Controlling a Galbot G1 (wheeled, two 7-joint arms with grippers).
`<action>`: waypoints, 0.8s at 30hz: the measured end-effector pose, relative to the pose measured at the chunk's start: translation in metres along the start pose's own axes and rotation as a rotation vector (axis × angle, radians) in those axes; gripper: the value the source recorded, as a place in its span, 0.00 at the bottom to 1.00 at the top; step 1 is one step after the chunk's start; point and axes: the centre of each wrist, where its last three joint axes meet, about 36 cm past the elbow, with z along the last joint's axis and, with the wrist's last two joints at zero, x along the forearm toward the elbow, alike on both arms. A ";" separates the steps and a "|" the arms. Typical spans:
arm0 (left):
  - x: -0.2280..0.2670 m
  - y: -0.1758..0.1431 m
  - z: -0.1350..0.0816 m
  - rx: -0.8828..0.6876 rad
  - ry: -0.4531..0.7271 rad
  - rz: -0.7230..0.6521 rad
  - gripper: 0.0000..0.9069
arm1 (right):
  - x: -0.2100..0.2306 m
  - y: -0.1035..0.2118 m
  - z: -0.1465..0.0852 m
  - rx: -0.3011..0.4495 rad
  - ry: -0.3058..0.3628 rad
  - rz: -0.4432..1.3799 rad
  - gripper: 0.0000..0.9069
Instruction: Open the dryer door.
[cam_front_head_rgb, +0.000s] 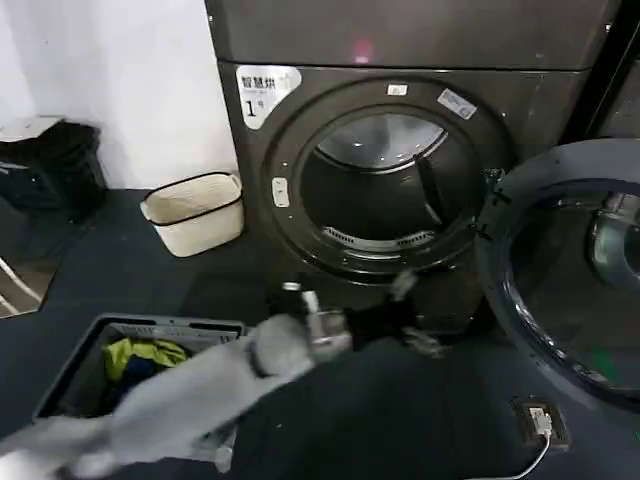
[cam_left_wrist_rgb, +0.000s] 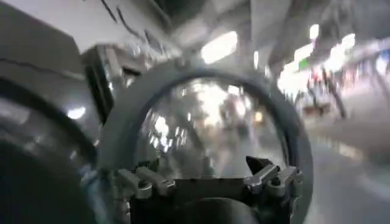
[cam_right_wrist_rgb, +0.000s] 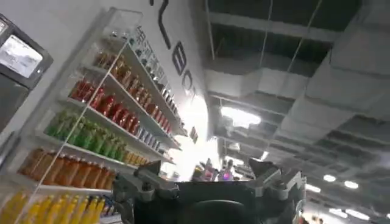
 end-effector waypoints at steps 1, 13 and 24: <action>0.017 0.004 0.000 -0.006 0.053 -0.005 1.00 | 0.000 0.000 -0.001 0.007 -0.006 0.000 1.00; 0.188 0.017 -0.030 0.005 0.571 -0.011 1.00 | 0.001 0.022 -0.008 0.003 -0.007 -0.020 1.00; 0.302 0.041 -0.081 -0.016 0.970 -0.010 1.00 | -0.002 0.039 -0.006 0.007 -0.017 -0.034 1.00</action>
